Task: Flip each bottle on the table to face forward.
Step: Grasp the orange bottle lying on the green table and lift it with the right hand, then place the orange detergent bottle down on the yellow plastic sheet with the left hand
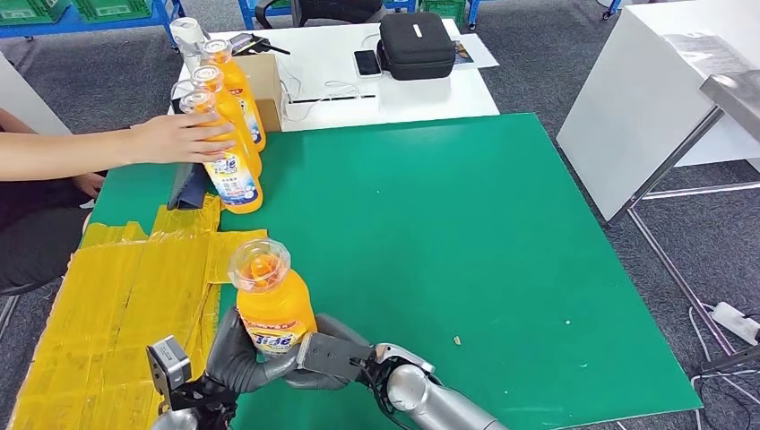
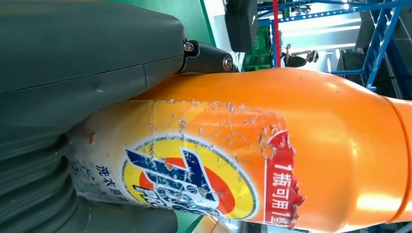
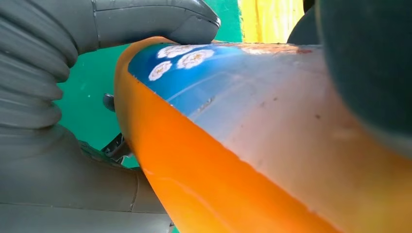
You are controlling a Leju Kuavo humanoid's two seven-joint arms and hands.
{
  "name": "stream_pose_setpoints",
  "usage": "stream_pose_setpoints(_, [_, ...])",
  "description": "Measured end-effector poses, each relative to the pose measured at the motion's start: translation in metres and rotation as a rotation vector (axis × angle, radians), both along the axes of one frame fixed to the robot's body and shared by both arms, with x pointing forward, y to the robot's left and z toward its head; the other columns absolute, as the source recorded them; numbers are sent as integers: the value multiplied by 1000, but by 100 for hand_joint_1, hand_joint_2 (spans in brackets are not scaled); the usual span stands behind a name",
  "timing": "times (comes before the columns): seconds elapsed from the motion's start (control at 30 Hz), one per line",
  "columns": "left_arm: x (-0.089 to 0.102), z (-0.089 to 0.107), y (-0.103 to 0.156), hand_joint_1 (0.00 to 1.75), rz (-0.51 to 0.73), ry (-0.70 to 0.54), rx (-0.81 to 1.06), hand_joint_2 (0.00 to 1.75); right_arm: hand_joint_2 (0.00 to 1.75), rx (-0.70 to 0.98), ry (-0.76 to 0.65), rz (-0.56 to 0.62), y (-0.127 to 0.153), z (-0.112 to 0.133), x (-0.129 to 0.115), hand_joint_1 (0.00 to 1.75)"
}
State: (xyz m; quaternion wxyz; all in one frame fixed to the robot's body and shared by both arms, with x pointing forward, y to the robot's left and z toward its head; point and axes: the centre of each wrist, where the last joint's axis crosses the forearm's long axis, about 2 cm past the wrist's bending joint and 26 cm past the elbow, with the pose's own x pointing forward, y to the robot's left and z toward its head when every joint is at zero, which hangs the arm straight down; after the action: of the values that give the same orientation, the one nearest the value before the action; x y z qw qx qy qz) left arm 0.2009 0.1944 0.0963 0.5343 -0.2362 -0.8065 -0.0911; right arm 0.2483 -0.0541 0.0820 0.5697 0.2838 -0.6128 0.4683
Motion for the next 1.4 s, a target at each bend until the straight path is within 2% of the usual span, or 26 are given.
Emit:
stream_pose_setpoints(0.17, [0,-1,0,175,-6,0,-1,175,175,-7,-2,-5,-1,-3,-1,175])
stream_pose_setpoints(0.27, [-1,-2,1,175,4,-13,12,175,175,-27,-53,-51,-3,-4,-1,175])
stream_pose_setpoints(0.4, [-6,1,4,175,46,-43,72,175,175,-95,-207,-153,-10,-2,-4,0])
stream_pose_setpoints(0.47, [-8,4,7,175,92,-68,134,175,175,-115,-244,-197,-17,-1,-6,0])
stream_pose_setpoints(0.57, [-10,9,21,175,277,-160,345,175,175,-116,-263,-328,-45,0,-5,0])
stream_pose_setpoints(0.67, [-8,16,46,175,496,-256,580,175,175,-115,-269,-458,-98,-1,-5,0])
stream_pose_setpoints(0.73, [-7,18,64,175,573,-275,661,175,175,-119,-278,-527,-138,0,-8,0])
stream_pose_setpoints(0.83, [-5,18,82,175,618,-276,693,175,175,-131,-303,-594,-175,4,-13,0])
stream_pose_setpoints(1.0, [-4,19,97,175,693,-284,763,175,175,-152,-346,-672,-210,13,-21,0])
stream_pose_setpoints(1.1, [-2,19,113,175,796,-302,900,175,175,-155,-357,-716,-247,21,-31,0])
stream_pose_setpoints(1.23, [2,14,125,175,924,-349,1194,175,175,-163,-383,-750,-293,39,-42,0])
stream_pose_setpoints(1.4, [7,3,125,175,950,-335,1287,175,175,-183,-433,-781,-320,57,-48,0])
